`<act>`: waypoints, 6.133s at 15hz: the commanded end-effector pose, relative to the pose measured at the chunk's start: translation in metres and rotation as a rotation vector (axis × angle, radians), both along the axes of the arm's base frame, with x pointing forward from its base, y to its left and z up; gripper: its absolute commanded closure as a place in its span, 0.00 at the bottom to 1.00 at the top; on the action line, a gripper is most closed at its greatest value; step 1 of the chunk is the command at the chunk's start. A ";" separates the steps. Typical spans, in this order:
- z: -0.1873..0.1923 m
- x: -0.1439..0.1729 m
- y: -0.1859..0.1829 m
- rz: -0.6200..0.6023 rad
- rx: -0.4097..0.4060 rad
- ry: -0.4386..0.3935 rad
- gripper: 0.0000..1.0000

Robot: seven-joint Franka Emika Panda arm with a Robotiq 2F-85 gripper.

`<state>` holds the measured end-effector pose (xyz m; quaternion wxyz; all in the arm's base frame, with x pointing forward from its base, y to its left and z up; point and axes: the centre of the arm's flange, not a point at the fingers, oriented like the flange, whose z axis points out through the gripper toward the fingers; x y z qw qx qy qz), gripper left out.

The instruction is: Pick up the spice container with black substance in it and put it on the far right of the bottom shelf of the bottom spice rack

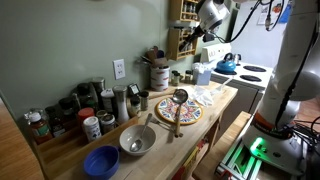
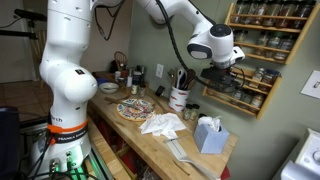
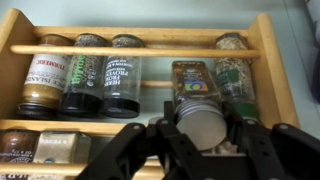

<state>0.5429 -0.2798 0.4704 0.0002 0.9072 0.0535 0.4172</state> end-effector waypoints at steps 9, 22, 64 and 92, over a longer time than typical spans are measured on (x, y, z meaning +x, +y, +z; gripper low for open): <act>-0.022 0.036 -0.013 0.029 0.026 0.020 0.76; -0.030 0.042 -0.011 0.036 0.048 0.031 0.19; -0.042 0.028 -0.029 -0.012 0.097 0.054 1.00; -0.035 0.004 -0.022 -0.028 0.044 0.140 1.00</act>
